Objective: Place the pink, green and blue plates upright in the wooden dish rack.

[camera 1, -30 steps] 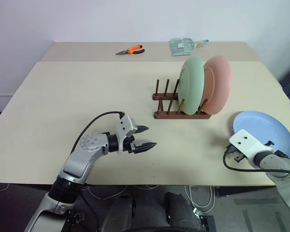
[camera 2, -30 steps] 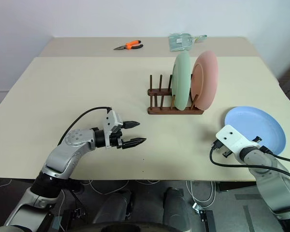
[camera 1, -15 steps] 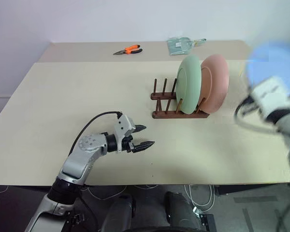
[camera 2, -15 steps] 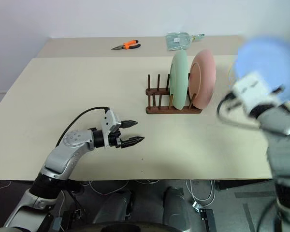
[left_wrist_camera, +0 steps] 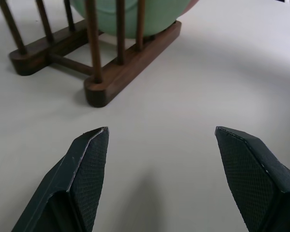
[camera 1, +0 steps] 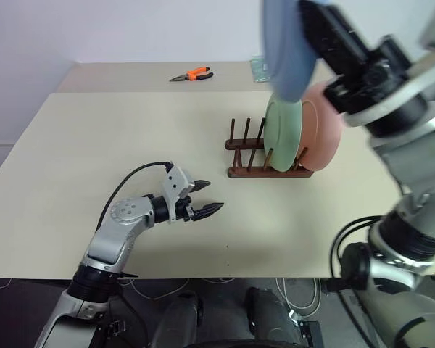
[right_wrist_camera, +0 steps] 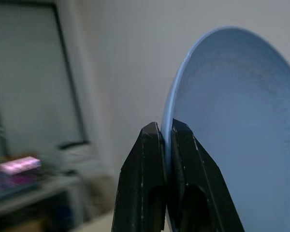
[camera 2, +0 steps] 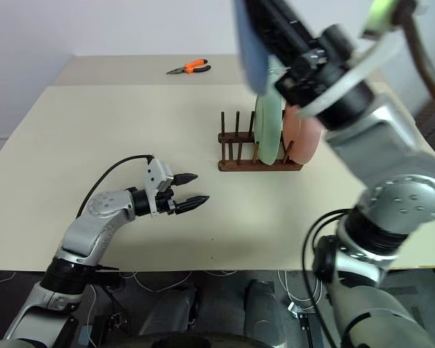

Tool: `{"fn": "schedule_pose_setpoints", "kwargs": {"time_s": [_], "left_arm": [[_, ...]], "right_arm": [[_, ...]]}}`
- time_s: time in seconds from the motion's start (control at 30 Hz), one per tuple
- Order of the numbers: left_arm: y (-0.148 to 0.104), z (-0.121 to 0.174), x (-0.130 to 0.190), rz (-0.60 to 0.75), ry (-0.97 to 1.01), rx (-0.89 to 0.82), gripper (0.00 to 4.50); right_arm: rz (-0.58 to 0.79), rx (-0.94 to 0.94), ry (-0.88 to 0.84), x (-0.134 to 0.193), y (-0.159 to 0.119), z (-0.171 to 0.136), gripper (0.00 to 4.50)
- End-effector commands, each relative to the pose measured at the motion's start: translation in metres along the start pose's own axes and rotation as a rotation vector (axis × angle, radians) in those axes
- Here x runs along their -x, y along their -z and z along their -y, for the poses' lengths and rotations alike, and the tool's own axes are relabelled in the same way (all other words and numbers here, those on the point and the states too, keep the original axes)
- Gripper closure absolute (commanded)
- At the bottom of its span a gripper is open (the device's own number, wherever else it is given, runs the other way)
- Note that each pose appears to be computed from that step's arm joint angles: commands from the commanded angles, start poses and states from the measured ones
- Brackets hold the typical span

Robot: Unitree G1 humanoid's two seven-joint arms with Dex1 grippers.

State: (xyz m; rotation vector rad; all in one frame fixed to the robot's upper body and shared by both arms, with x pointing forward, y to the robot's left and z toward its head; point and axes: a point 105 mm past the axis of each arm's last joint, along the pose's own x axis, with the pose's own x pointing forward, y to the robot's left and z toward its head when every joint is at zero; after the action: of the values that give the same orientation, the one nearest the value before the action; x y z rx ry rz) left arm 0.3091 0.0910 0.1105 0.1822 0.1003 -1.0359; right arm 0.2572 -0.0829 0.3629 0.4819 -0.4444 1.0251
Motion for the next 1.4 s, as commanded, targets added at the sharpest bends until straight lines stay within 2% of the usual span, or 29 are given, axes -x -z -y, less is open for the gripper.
{"fn": "schedule_pose_setpoints", "kwargs": {"time_s": [0.03,0.13,0.27,0.63,0.73,0.83,1.0,1.1,1.2,1.3,1.33,1.4], "left_arm": [[-0.007,-0.01,0.011,0.013,-0.043,-0.036,0.88],[-0.006,-0.011,0.013,0.007,-0.05,-0.038,0.88],[-0.006,-0.009,0.013,0.01,-0.055,-0.035,0.88],[-0.004,-0.008,0.013,0.01,-0.051,-0.03,0.88],[-0.005,-0.007,0.012,0.012,-0.048,-0.029,0.88],[-0.008,-0.004,0.013,0.016,-0.046,-0.029,0.88],[-0.009,-0.004,0.015,0.019,-0.065,-0.039,0.88],[-0.011,-0.015,0.024,0.026,-0.126,-0.036,0.88],[-0.009,-0.022,0.032,0.012,-0.153,-0.036,0.88],[-0.005,-0.025,0.036,-0.006,-0.169,-0.044,0.88],[-0.004,-0.03,0.04,-0.014,-0.191,-0.05,0.88],[-0.001,-0.044,0.056,-0.028,-0.257,-0.05,0.88]], "right_arm": [[-0.004,-0.136,0.032,-0.01,0.014,0.002,4.47],[-0.063,-0.194,0.141,-0.011,0.039,0.025,4.47],[-0.103,-0.233,0.242,-0.006,0.06,0.05,4.47],[-0.127,-0.331,0.381,-0.002,0.085,0.086,4.47],[-0.137,-0.284,0.412,-0.006,0.083,0.099,3.55],[-0.133,-0.111,0.392,-0.01,0.067,0.1,2.14],[-0.136,0.161,0.32,-0.005,0.036,0.09,2.14],[-0.175,0.404,0.265,0.024,0.002,0.075,2.14],[-0.234,0.474,0.254,0.055,-0.013,0.068,2.14],[-0.289,0.476,0.287,0.081,-0.016,0.07,2.14],[-0.348,0.465,0.318,0.102,-0.012,0.075,2.14],[-0.499,0.446,0.468,0.154,0.0,0.094,1.58]]}}
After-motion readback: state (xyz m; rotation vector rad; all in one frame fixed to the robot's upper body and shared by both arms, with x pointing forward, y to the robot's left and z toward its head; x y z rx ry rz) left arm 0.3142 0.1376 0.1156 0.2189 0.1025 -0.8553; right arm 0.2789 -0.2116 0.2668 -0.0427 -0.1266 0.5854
